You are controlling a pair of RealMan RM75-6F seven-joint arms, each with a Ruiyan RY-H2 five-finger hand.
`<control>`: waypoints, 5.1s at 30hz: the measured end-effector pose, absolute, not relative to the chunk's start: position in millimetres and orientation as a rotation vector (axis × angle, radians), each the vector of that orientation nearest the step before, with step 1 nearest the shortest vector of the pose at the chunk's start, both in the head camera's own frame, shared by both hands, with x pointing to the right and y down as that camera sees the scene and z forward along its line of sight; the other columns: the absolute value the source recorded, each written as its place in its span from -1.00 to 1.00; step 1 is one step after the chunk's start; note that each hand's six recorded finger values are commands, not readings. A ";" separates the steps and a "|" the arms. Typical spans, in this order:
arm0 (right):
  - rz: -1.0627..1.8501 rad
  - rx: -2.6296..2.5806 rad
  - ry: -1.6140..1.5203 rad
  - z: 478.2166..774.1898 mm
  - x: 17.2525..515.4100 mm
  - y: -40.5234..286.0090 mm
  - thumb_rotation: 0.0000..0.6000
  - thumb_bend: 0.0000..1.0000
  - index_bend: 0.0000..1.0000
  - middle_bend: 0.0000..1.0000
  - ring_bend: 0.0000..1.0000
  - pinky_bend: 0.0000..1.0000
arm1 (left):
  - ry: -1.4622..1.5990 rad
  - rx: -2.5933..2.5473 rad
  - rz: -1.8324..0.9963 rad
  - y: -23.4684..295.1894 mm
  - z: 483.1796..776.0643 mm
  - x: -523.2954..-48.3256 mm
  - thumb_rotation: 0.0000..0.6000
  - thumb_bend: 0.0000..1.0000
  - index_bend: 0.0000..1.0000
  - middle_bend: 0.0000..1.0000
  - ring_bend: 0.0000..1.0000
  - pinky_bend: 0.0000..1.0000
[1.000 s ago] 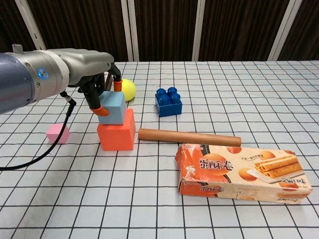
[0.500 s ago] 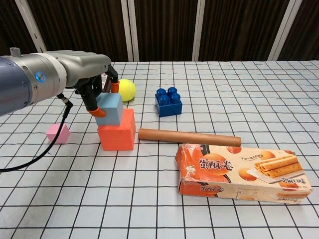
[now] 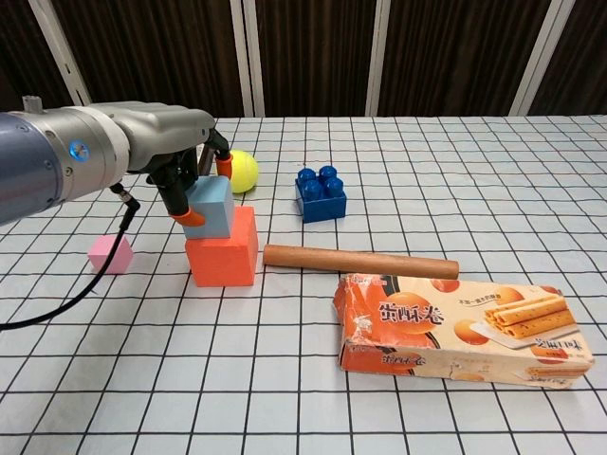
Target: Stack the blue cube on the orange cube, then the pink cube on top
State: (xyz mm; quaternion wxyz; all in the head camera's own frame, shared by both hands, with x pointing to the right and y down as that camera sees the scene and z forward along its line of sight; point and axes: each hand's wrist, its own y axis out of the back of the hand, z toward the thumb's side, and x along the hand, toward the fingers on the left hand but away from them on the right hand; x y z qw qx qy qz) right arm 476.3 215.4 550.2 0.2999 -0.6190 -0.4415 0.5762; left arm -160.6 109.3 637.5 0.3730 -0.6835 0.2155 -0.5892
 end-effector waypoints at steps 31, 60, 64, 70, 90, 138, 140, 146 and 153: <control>1.575 -1.639 -1.166 553.2 477.0 216.6 1.00 -0.74 -1.00 -0.99 -0.94 -0.79 | 0.603 -1.676 -1.489 101.5 594.7 -202.3 1.00 -0.43 -0.86 0.68 0.62 0.73; 1.577 -1.646 -1.177 553.1 479.8 216.0 1.00 -0.74 -1.00 -0.99 -0.94 -0.79 | 0.501 -1.720 -1.459 114.5 633.4 -166.9 1.00 -0.43 -0.34 0.70 0.63 0.73; 1.576 -1.650 -1.175 553.0 479.3 216.3 1.00 -0.74 -1.00 -0.99 -0.94 -0.79 | 0.496 -1.715 -1.461 115.5 634.7 -166.4 1.00 -0.43 -0.34 0.70 0.63 0.73; 1.578 -1.651 -1.174 553.1 479.2 216.6 1.00 -0.74 -1.00 -0.99 -0.94 -0.79 | 0.503 -1.711 -1.468 115.2 635.7 -166.2 1.00 -0.43 -0.34 0.70 0.63 0.74; 1.586 -1.667 -1.168 555.2 478.9 216.7 1.00 -0.74 -1.00 -0.99 -0.94 -0.79 | 0.539 -1.667 -1.497 113.8 629.1 -166.1 1.00 -0.43 -0.32 0.71 0.65 0.75; 1.586 -1.671 -1.175 555.5 481.2 216.1 1.00 -0.74 -1.00 -0.99 -0.94 -0.79 | 0.600 -1.611 -1.566 117.4 628.8 -150.3 1.00 -0.34 -0.12 0.76 0.70 0.80; 1.585 -1.670 -1.176 555.2 481.5 216.1 1.00 -0.74 -1.00 -0.99 -0.94 -0.79 | 0.608 -1.603 -1.574 117.4 627.5 -149.8 1.00 -0.34 -0.12 0.76 0.70 0.81; 1.586 -1.672 -1.174 555.6 481.7 216.2 1.00 -0.74 -1.00 -0.99 -0.94 -0.79 | 0.607 -1.584 -1.596 118.2 624.5 -148.3 1.00 -0.34 -0.12 0.77 0.71 0.81; 1.591 -1.670 -1.176 555.7 482.3 216.4 1.00 -0.74 -1.00 -0.99 -0.94 -0.79 | 0.598 -1.586 -1.601 119.3 626.7 -146.7 1.00 -0.34 -0.12 0.77 0.71 0.81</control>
